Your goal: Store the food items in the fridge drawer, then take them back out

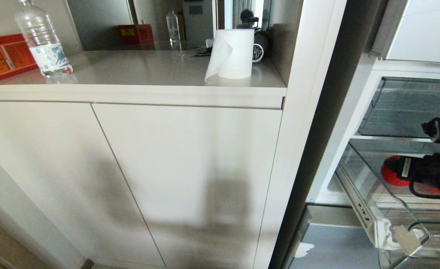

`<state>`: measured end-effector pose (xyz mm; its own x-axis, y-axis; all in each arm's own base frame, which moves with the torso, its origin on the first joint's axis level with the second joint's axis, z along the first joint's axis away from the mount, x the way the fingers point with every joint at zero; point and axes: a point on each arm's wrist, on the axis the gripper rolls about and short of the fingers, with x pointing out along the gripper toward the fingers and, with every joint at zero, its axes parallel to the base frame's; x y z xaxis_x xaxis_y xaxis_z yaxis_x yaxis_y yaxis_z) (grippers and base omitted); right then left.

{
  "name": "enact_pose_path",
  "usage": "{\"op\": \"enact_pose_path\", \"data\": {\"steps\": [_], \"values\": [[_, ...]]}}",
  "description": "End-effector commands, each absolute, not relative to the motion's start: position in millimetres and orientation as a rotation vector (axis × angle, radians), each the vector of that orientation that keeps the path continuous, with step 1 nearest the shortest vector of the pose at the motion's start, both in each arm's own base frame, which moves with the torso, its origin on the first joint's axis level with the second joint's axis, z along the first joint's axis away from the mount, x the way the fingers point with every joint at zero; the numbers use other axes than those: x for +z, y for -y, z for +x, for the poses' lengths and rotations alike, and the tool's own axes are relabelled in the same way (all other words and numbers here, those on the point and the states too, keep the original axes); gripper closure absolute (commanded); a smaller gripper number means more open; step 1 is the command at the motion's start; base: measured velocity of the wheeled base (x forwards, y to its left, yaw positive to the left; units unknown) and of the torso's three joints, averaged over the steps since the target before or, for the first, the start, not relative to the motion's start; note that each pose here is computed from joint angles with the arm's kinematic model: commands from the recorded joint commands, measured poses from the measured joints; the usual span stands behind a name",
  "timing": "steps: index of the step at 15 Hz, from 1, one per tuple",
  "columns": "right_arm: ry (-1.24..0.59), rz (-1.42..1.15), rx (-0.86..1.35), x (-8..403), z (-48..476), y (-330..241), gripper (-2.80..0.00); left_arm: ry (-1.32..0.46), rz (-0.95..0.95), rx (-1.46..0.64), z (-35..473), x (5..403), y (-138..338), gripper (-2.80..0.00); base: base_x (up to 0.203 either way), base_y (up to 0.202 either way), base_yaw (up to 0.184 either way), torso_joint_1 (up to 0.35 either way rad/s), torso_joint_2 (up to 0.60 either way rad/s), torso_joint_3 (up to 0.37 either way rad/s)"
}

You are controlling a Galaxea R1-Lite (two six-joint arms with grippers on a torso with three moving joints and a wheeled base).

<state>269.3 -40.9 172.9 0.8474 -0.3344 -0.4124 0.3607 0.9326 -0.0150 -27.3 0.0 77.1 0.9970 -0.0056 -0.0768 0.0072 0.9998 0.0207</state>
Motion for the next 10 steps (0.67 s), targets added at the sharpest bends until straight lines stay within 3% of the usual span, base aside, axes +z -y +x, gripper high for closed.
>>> {"op": "enact_pose_path", "data": {"steps": [1,10], "values": [[-0.467,0.063,-0.37,159.3,280.2,42.7,-2.8,-0.078,0.021,-0.007,-27.3,76.9,0.1,0.0,0.0,0.0,0.0,0.0,0.0,0.0],[-0.444,0.078,-0.39,146.1,298.8,53.9,-2.8,-0.077,0.021,-0.005,-27.3,77.0,0.0,0.0,0.0,0.0,0.0,0.0,0.0,0.0]]}}
